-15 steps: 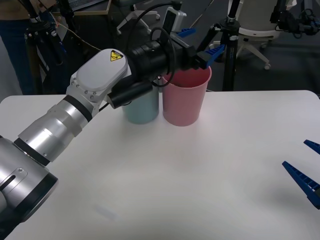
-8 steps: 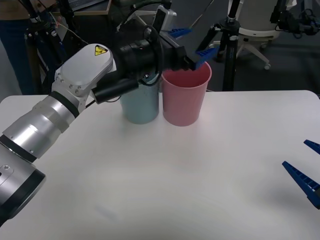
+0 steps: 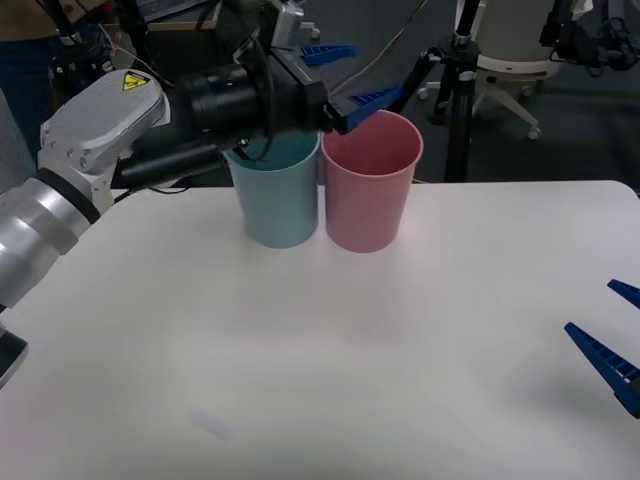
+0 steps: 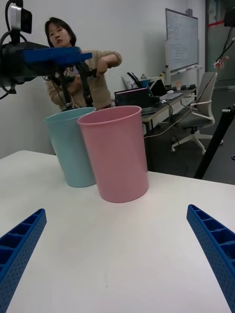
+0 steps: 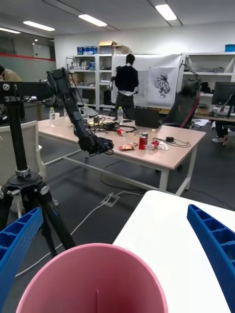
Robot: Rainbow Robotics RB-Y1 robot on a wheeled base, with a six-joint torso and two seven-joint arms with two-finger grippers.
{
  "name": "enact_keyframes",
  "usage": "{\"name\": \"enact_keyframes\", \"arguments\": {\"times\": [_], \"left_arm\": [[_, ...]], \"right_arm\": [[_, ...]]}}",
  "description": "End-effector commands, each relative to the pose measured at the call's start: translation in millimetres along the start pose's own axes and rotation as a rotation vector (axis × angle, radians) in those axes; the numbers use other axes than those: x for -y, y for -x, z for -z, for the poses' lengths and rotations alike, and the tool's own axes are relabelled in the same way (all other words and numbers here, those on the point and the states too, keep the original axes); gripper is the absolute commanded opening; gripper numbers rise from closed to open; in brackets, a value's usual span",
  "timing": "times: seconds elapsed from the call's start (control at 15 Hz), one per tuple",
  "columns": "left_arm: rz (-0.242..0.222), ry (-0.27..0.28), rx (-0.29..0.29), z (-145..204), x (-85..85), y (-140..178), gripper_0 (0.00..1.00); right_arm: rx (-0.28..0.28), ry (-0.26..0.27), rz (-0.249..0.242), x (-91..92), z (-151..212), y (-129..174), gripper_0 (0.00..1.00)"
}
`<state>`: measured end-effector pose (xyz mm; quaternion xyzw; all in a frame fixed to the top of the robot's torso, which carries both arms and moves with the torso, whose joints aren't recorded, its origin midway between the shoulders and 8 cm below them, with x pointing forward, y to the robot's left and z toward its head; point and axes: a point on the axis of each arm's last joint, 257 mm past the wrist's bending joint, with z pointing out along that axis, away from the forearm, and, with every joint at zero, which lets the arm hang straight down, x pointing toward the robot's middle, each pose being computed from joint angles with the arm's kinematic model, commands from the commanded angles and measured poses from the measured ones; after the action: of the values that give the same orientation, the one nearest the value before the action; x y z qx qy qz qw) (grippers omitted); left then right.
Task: Grasp the object on the table and drop it into the matching bin: aluminum can to the light blue bin, PET bottle to the pink bin.
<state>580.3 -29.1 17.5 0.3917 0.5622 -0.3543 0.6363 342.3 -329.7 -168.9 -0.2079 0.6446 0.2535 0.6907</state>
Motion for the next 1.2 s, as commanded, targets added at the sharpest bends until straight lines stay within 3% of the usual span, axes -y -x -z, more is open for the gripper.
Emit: {"name": "enact_keyframes", "arguments": {"times": [0.07,0.47,0.8,1.2], "left_arm": [[0.003,-0.023,0.006,22.5,7.1,4.9,1.00],[0.017,-0.029,0.006,85.9,15.9,4.0,1.00],[-0.016,0.006,0.011,149.1,21.2,1.2,1.00],[0.011,0.118,0.027,222.1,21.9,-8.2,1.00]], "right_arm": [[0.000,0.000,0.000,0.0,0.0,0.0,1.00],[0.000,0.000,0.000,0.0,0.0,0.0,1.00],[0.000,0.000,0.000,0.0,0.0,0.0,1.00],[0.000,0.000,0.000,0.0,0.0,0.0,1.00]]}}
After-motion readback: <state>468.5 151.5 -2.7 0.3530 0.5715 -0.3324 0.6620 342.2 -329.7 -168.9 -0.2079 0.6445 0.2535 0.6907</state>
